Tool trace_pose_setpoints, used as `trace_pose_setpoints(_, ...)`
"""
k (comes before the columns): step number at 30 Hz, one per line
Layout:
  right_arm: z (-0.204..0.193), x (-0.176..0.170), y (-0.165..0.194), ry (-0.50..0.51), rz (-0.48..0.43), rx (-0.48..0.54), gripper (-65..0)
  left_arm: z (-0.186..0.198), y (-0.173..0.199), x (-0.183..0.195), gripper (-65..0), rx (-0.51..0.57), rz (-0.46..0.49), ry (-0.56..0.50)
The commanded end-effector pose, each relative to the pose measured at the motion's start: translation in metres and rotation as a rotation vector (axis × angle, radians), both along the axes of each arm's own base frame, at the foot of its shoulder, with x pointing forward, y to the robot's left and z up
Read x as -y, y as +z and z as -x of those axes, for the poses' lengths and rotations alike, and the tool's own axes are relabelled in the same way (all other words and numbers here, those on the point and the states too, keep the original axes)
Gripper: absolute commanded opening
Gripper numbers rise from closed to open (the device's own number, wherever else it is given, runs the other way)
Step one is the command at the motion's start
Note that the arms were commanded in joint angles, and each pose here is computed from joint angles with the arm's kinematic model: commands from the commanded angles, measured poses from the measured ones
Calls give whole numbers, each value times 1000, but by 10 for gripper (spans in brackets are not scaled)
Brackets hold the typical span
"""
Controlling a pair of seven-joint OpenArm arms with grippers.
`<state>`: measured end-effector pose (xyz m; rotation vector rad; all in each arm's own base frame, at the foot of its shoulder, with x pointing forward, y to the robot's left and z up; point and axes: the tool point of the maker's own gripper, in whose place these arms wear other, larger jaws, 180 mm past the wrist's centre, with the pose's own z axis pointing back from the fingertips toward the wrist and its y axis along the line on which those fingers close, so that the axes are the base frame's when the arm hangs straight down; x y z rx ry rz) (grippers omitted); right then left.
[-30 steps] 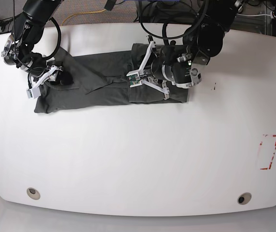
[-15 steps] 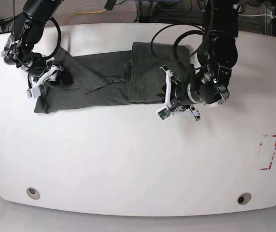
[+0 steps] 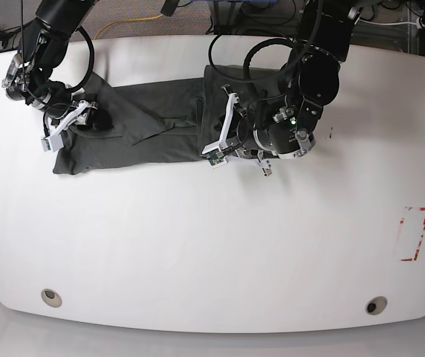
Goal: Fold the T-shirt properly
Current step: 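Fold the strip end over with the left gripper toward the right gripper, then fold the other strip end with the right gripper onto the left-folded part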
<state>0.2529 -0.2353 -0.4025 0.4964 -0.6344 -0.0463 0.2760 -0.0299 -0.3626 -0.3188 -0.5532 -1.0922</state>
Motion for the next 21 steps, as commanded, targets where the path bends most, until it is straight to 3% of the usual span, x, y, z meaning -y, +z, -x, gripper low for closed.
trace_pose_setpoints(1,-16,9,28,5,51,91,-303,-16,18,-1,-543,60,39,30)
trace_pose_setpoints(5,-29,9,50,19,88,156,-295,-31,43,-27,-543,120,107,150)
trace_pose_setpoints(9,-39,15,60,3,96,188,-182,-28,51,-45,-543,115,173,223)
trace_pose_setpoints(12,-40,33,65,-51,106,202,-122,-14,37,-58,-543,67,166,234)
trace_pose_setpoints(21,-49,84,61,-150,77,160,-120,24,2,-94,-546,-40,106,280)
